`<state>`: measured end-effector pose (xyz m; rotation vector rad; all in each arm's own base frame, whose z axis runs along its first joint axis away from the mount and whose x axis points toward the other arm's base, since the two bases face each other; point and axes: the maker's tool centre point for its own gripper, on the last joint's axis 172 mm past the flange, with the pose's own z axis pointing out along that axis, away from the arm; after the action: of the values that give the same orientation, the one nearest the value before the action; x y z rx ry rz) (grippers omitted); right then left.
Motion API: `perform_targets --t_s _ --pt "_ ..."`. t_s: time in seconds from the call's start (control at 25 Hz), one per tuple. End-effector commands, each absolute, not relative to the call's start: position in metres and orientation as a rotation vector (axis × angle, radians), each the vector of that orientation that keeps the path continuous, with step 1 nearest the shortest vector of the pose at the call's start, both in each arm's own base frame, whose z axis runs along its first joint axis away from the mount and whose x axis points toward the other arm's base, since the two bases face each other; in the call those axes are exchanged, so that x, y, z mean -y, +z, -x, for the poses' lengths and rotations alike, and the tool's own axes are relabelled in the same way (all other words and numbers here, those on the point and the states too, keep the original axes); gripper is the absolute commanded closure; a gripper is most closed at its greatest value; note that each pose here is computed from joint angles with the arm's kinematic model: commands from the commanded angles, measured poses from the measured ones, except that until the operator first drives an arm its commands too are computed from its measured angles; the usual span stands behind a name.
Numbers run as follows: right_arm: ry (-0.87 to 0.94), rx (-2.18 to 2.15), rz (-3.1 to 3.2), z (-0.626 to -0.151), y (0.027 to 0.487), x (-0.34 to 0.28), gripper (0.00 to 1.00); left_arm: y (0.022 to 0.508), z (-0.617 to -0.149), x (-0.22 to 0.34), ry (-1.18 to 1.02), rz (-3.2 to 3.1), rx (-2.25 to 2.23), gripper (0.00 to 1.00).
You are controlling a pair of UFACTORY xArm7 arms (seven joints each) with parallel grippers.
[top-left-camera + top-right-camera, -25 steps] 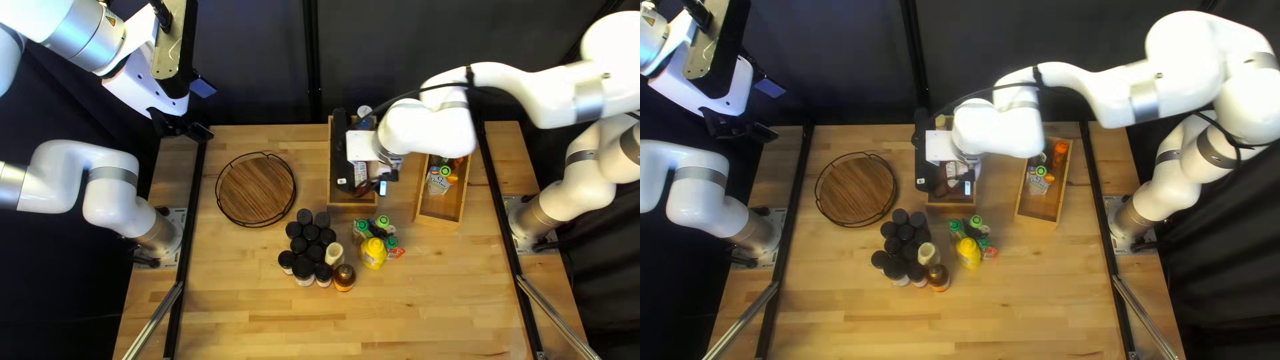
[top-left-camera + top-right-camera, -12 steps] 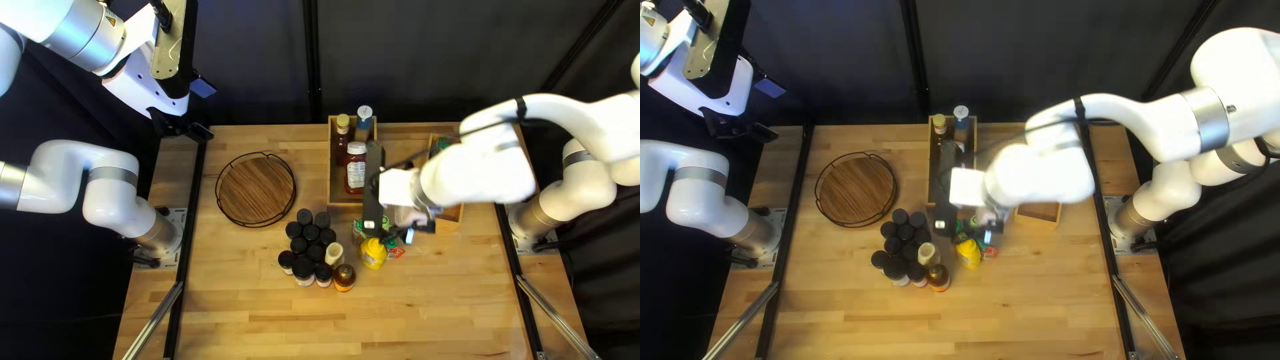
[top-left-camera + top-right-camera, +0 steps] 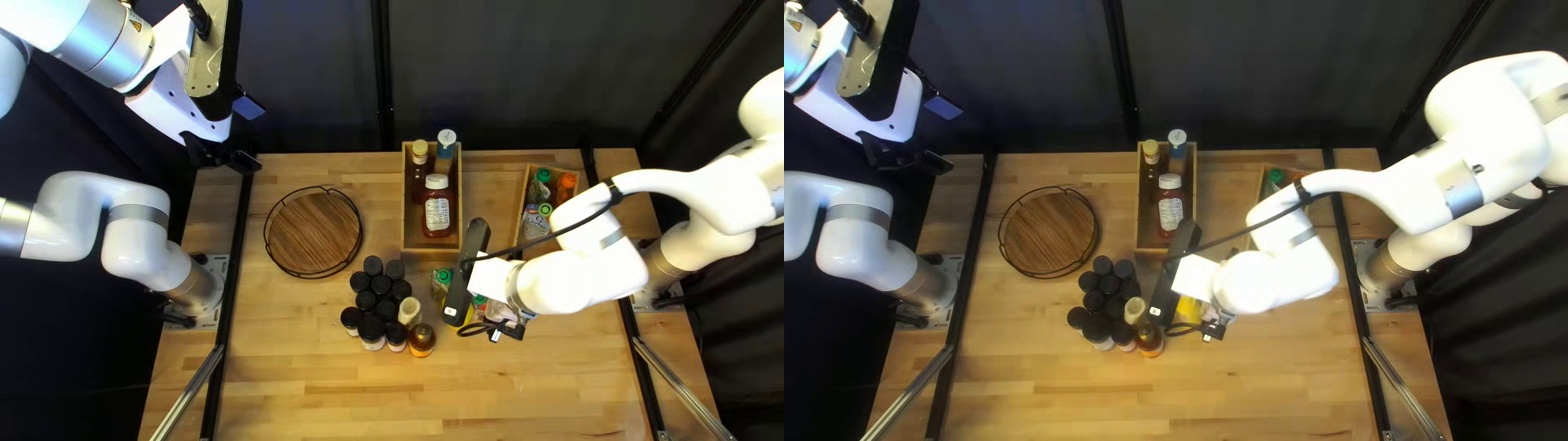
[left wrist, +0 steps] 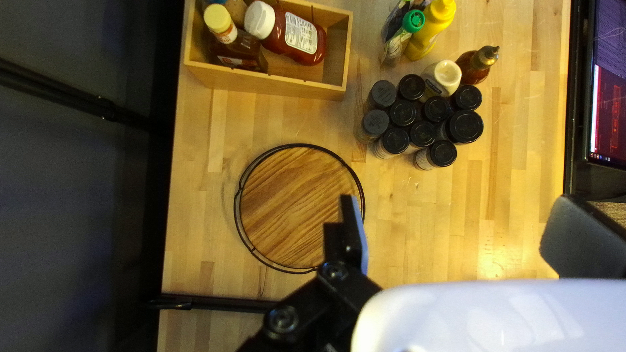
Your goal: Separate condiments, baby food and spices and place it in 3 different racks/containers
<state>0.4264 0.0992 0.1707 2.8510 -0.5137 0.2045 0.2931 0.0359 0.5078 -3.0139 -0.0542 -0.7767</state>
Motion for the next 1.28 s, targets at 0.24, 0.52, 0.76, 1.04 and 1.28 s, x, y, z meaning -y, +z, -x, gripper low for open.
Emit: perform_targets --t_s 0.24,0.52,0.76,1.04,1.28 --pt "0.137 0.523 -2.862 -0.437 0.137 -0.079 0.0 0.508 -0.293 -0.036 -0.777 3.014 0.054 0.0" --pt "0.113 0.501 -2.874 -0.441 0.135 -0.075 0.72 0.508 -0.293 -0.036 -0.777 3.014 0.054 0.0" --pt "0.111 0.493 -2.878 -0.441 0.136 -0.076 0.99 0.508 -0.293 -0.036 -0.777 3.014 0.054 0.0" --pt "0.16 0.479 -2.87 -0.42 0.184 -0.089 1.0 0.508 -0.293 -0.036 -0.777 3.014 0.054 0.0" --pt "0.213 0.521 -2.836 -0.385 0.232 -0.073 1.0 0.508 -0.293 -0.036 -0.777 3.014 0.054 0.0"
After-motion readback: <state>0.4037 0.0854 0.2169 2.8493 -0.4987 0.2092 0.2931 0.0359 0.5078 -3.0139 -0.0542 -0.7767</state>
